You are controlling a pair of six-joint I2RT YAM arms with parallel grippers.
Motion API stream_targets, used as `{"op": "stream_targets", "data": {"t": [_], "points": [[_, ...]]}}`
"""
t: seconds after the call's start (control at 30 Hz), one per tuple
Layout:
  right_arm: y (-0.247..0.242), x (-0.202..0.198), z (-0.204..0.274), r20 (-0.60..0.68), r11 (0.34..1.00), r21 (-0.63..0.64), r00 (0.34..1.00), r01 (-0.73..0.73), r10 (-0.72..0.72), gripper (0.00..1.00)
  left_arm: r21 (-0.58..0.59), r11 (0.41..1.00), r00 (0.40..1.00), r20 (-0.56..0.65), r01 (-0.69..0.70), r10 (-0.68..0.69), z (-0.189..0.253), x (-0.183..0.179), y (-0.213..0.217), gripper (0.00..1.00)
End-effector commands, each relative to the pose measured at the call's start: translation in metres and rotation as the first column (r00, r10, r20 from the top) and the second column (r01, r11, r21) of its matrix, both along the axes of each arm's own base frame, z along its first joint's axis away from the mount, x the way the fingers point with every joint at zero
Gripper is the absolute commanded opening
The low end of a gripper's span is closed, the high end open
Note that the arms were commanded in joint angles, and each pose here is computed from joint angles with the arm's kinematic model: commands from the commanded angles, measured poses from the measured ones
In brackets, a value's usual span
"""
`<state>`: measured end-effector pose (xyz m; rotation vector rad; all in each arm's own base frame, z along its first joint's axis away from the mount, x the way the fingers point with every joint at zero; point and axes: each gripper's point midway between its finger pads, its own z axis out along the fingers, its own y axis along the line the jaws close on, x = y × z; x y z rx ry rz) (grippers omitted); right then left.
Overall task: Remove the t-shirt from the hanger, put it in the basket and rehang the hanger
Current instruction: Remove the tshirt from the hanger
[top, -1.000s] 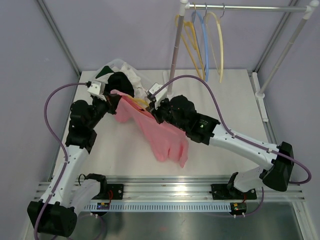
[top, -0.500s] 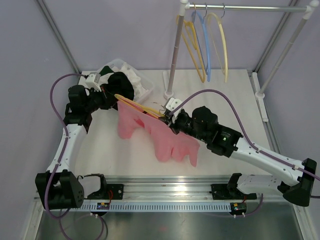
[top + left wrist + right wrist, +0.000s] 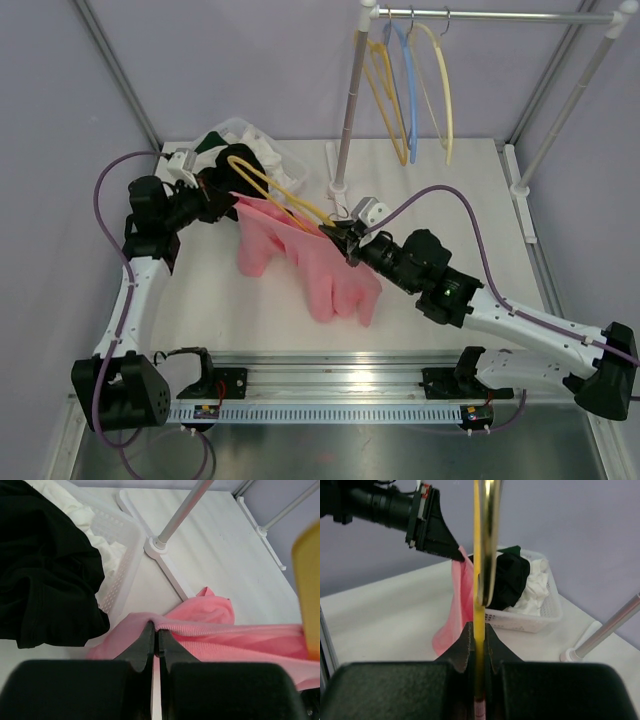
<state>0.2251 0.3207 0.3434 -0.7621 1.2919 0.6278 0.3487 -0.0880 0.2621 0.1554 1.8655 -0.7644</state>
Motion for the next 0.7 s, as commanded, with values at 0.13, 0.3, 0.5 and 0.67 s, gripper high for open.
{"op": "stream_targets", "data": {"t": [0.13,0.3,0.5,0.67], "points": [[-0.007,0.007,0.096,0.075,0.929,0.369,0.995,0.038,-0.071,0.00,0.108,0.992,0.944,0.315,0.069,-0.100,0.050,-0.028,-0.024,0.00],[0.002,0.018,0.113,0.130,0.877,0.479,0.985,0.035,-0.110,0.00,0.184,0.976,0.893,0.411,0.115,-0.183,0.054,-0.055,-0.051,0.02],[0.005,0.027,0.129,0.212,0.817,0.576,0.960,0.030,-0.185,0.00,0.293,0.925,0.833,0.425,0.244,-0.354,0.042,-0.079,-0.086,0.06],[-0.001,0.035,0.157,0.253,0.780,0.623,0.929,0.058,-0.271,0.00,0.385,0.857,0.772,0.405,0.341,-0.490,0.030,-0.098,-0.109,0.06]]}}
